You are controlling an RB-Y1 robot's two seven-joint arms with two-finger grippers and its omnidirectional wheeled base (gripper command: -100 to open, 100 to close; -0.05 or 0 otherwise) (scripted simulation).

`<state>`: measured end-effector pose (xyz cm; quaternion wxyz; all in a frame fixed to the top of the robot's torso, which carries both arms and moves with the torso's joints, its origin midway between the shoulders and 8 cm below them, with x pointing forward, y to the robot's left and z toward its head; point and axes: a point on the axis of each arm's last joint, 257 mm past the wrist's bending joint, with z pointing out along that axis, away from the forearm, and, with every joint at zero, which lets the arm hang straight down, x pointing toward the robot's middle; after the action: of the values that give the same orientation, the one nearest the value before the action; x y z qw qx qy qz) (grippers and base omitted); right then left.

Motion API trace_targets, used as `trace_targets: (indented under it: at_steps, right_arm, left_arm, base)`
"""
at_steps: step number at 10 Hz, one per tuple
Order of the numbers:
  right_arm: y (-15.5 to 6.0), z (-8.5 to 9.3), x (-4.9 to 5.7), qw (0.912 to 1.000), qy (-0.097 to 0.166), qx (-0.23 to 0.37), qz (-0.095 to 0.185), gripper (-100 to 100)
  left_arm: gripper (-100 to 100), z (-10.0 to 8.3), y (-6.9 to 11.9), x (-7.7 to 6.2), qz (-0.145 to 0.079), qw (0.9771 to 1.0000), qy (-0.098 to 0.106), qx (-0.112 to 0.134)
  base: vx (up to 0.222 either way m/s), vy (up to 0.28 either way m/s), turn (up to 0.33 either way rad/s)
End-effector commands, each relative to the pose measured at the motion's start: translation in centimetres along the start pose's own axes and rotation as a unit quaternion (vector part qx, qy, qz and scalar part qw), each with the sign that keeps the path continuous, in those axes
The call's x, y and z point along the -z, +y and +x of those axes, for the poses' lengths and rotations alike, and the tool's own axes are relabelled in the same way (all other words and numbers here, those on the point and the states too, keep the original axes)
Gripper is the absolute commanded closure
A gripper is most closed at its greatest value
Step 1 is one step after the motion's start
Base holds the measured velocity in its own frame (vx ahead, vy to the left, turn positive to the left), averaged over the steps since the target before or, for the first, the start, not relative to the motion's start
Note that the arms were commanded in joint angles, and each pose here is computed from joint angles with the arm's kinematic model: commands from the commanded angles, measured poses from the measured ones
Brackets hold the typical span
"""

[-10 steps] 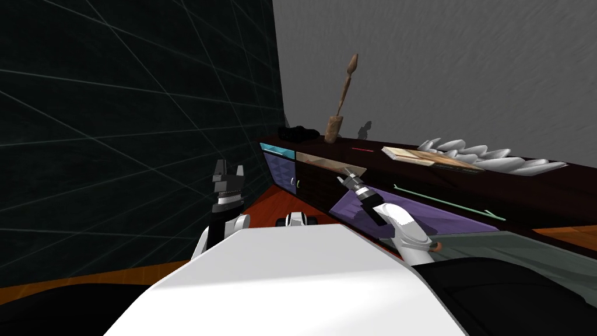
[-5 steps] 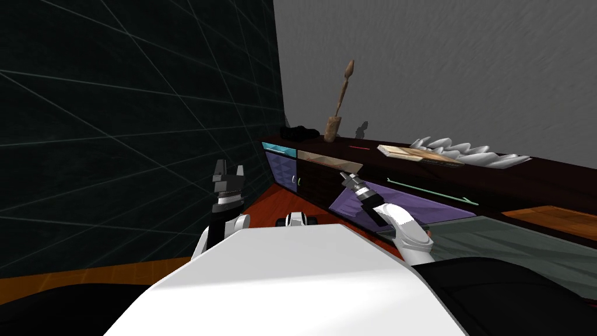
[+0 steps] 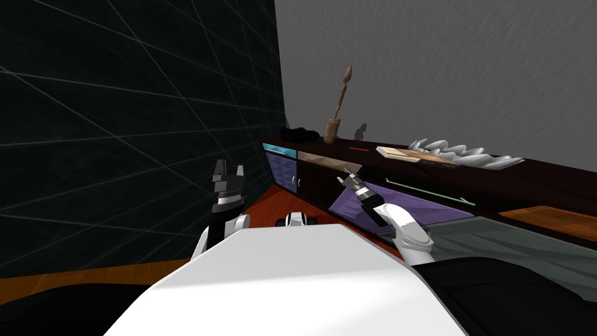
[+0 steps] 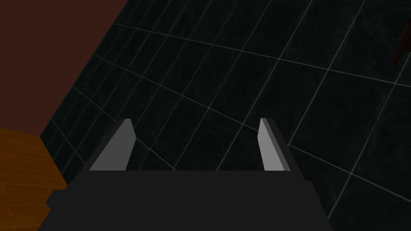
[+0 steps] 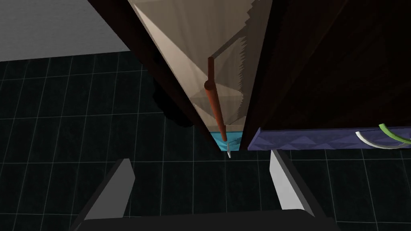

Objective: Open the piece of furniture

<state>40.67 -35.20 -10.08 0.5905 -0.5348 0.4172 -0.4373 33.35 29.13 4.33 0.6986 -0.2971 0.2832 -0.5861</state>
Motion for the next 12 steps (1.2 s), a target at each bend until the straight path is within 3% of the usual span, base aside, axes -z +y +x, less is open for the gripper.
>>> trace_targets:
  at_steps: [1,3,4,9,10,12]
  right_arm:
    - [0.1,0.3,-0.1,1.0000,0.003,0.009,-0.001,-100]
    - [0.0,0.3,-0.1,1.0000,0.003,0.007,0.000,-100]
    - [0.0,0.3,-0.1,1.0000,0.003,0.007,0.000,100]
    - [-0.1,-0.3,0.2,1.0000,-0.003,0.004,-0.002,100]
    - [-0.9,0.1,0.5,1.0000,-0.006,0.002,-0.005,-100]
    - [-2.0,0.5,0.6,0.9999,-0.009,0.002,-0.005,-100]
  left_arm:
    - [0,0.0,0.0,0.0,0.000,1.0000,0.000,0.000]
    - [0,0.0,0.0,0.0,0.000,1.0000,0.000,0.000]
    - [0,0.0,0.0,0.0,0.000,1.0000,0.000,0.000]
    - [0,0.0,0.0,0.0,0.000,1.0000,0.000,0.000]
    - [0,0.0,0.0,0.0,0.000,1.0000,0.000,0.000]
    - [0,0.0,0.0,0.0,0.000,1.0000,0.000,0.000]
  base:
    - [0.169,-0.097,0.032]
    - [0.051,-0.029,0.007]
    - [0.010,-0.005,0.001]
    - [-0.127,0.095,-0.037]
    - [0.001,0.031,-0.052]
    - [0.028,0.041,-0.054]
